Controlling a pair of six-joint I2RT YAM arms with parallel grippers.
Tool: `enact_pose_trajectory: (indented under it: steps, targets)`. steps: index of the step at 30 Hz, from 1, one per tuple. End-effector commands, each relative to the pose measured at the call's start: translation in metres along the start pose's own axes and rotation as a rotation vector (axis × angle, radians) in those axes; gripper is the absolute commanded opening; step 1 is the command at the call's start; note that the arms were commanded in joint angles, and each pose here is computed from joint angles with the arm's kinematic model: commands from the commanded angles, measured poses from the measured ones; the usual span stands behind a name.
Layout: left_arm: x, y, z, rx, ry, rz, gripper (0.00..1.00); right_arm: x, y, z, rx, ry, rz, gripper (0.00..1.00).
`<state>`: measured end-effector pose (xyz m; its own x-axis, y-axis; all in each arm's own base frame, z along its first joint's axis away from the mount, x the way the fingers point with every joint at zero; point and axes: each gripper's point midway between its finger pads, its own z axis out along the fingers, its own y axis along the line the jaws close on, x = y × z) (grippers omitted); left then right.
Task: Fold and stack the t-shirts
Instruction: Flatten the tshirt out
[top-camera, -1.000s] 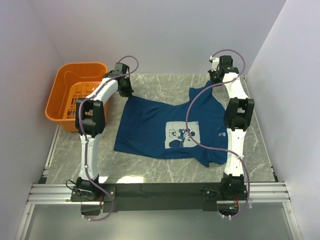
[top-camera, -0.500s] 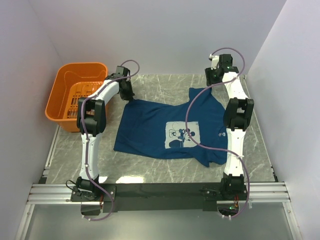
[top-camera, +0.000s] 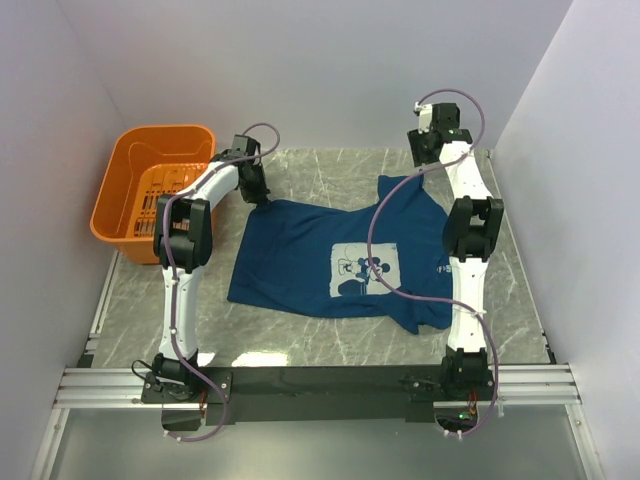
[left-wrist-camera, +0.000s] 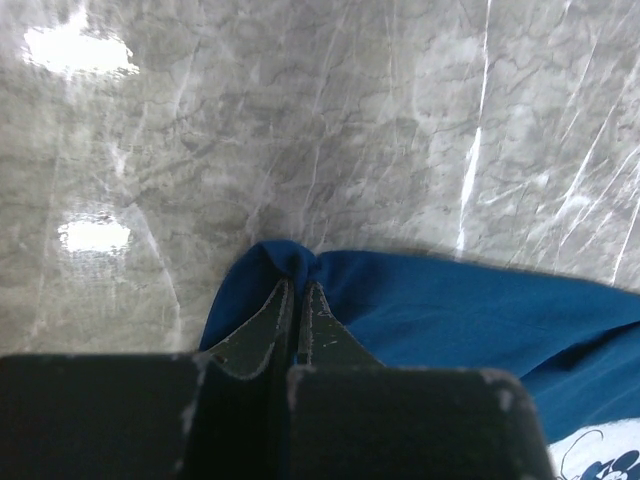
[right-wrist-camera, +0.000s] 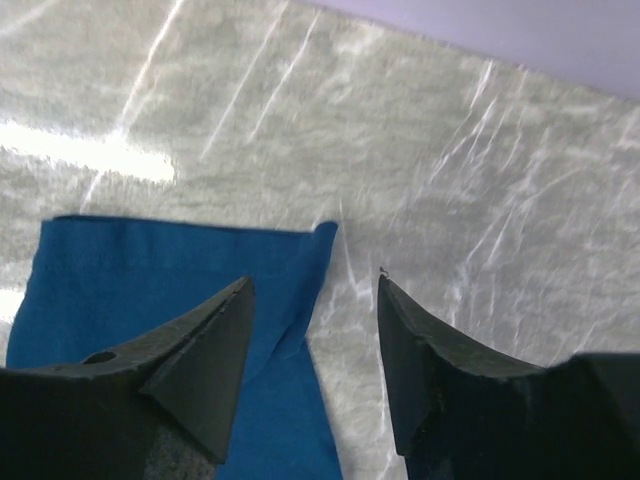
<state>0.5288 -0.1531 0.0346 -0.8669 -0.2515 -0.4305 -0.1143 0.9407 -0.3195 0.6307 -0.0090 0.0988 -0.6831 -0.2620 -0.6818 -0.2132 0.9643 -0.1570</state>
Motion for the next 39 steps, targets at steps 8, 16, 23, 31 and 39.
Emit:
enact_pose_trajectory:
  steps: [8, 16, 23, 31, 39]
  targets:
    - [-0.005, -0.019, -0.014, 0.059, -0.029, 0.006, 0.0, 0.029, 0.005, 0.008, 0.006, 0.109, 0.026, 0.52]
    - [-0.004, -0.021, -0.017, 0.06, -0.031, 0.009, 0.0, 0.028, 0.018, 0.012, 0.004, 0.117, 0.006, 0.47]
    - [-0.005, -0.025, -0.02, 0.064, -0.037, 0.013, 0.0, 0.026, 0.021, 0.011, -0.02, 0.111, -0.002, 0.24]
    - [-0.014, -0.033, -0.044, 0.09, -0.085, 0.017, 0.0, 0.003, 0.013, -0.019, -0.125, -0.007, 0.046, 0.0]
    - [-0.042, -0.06, -0.101, 0.201, -0.247, 0.015, 0.0, -0.061, 0.036, -0.147, -0.339, -0.355, -0.089, 0.0]
